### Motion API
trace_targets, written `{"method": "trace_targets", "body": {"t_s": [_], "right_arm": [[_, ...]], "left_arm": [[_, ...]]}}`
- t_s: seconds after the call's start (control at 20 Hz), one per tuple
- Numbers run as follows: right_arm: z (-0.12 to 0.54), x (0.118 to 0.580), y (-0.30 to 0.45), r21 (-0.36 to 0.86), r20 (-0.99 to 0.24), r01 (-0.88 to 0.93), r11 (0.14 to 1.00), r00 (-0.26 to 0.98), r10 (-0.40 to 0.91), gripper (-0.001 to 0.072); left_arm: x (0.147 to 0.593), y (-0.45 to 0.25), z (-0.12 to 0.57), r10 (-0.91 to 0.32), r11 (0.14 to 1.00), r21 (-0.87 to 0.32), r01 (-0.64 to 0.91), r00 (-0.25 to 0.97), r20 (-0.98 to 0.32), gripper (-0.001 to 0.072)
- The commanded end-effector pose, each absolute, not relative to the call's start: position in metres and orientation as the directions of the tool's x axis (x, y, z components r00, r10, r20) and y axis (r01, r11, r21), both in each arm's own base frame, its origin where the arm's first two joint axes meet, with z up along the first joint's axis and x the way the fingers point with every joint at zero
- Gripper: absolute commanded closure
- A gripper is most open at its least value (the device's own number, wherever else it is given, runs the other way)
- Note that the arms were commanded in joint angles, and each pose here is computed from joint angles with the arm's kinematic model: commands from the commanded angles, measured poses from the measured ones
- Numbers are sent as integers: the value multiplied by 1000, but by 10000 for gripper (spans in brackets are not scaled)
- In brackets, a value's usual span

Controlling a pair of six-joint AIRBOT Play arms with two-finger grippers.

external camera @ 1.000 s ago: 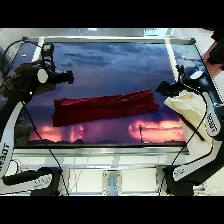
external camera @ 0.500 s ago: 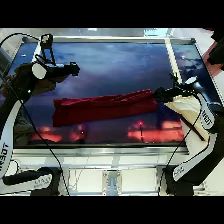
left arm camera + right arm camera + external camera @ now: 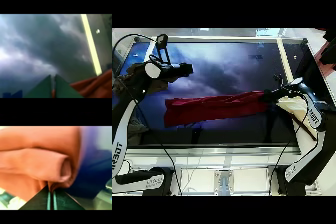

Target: Fold the shirts.

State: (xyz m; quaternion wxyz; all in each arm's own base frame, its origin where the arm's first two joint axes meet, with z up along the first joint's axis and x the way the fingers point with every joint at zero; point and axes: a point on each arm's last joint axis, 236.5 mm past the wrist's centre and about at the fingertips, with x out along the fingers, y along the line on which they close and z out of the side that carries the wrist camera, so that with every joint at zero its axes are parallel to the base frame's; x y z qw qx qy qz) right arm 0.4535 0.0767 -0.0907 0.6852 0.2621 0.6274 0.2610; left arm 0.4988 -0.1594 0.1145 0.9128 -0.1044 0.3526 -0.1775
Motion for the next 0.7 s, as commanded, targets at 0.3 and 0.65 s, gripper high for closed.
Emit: {"method": "trace_targets", "body": {"t_s": [0.3,0.65], "right_arm": [[62,480,102,653,-668,-268,708,235,706,676],[107,458,190,631,-655,-435,642,145,742,677]], "left_arm": [[437,-279,-40,-465,879,-388,278,320,-825,697],[417,-294,-115,-425,900,-389,196,196,-884,697]]}}
